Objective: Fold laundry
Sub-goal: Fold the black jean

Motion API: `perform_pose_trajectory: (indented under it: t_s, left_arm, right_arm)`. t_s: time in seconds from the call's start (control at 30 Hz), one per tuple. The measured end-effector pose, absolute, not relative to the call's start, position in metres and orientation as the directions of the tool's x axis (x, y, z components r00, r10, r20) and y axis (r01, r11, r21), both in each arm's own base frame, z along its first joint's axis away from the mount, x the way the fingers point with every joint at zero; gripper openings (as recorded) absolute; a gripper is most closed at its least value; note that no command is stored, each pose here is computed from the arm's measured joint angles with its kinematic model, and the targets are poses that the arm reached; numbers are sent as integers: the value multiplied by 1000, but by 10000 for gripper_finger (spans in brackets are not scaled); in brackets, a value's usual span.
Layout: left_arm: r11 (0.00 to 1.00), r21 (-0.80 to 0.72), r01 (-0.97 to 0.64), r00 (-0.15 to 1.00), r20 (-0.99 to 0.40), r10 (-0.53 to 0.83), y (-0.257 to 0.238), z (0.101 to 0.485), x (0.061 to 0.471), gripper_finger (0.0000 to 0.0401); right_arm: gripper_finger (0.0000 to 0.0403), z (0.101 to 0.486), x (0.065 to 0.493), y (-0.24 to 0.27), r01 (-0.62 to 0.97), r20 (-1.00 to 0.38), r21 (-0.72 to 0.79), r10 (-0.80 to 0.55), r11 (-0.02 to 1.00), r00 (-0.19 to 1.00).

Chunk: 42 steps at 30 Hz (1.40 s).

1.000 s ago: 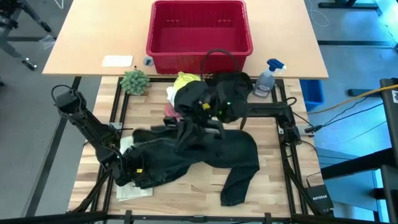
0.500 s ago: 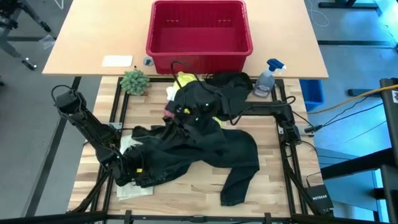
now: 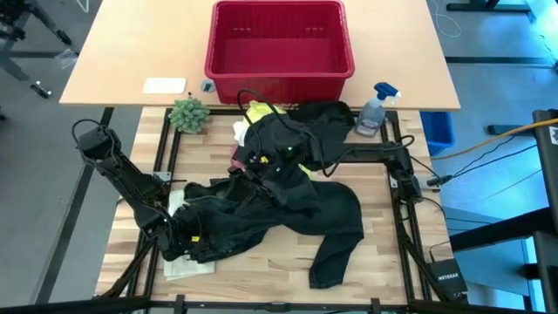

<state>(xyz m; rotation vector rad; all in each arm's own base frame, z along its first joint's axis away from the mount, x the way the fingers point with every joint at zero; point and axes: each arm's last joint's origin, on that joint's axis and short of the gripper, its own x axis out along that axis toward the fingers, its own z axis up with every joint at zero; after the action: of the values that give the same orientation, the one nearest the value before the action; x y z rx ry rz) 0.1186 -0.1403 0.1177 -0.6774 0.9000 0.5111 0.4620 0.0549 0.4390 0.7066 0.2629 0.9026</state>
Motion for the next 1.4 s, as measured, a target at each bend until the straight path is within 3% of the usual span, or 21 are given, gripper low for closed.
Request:
perform_pose_trajectory:
  t_s: [0.2,0.43,0.53,0.67,0.83,0.93,1.0,1.07,1.17,1.23,1.4]
  left_arm:
    - [675,-320,-664,531,-838,126,-140,118,119,76]
    - [674,-321,-665,531,-838,126,-140,118,119,76]
    - [675,-320,-665,531,-838,126,-140,118,119,76]
    - [675,-320,-665,531,-838,126,-140,118,119,76]
    - [679,-318,-662,531,-838,126,-140,118,119,76]
    - [676,-320,-664,531,-838,125,-140,118,119,76]
    - [674,-321,-665,531,-838,125,-140,118,119,76]
    - [674,-321,-665,531,-838,125,-140,118,119,76]
    - [673,-323,-665,532,-838,124,-140,118,119,76]
    - [675,-323,-664,533,-837,123,-140,118,118,76]
    - [682,-320,-657,534,-836,122,-141,118,118,76]
  right_arm:
    - [328,412,464,40,-384,-142,761,712,522,688]
    - [328,388,459,29,-217,-366,698,600,682,711]
    - [328,374,453,20,-60,-523,618,467,784,713]
    - [328,360,443,13,83,-695,475,316,876,646]
    - [328,351,433,12,148,-796,372,233,916,559]
    - [328,345,417,13,180,-886,288,190,941,423]
    - [328,341,402,17,195,-953,146,86,970,290]
    - [328,338,395,24,183,-971,51,7,982,237]
    - [328,341,384,32,186,-963,45,-7,981,269]
    - [328,348,371,31,240,-941,52,-33,969,337]
    - [328,337,316,24,423,-928,105,-65,900,368]
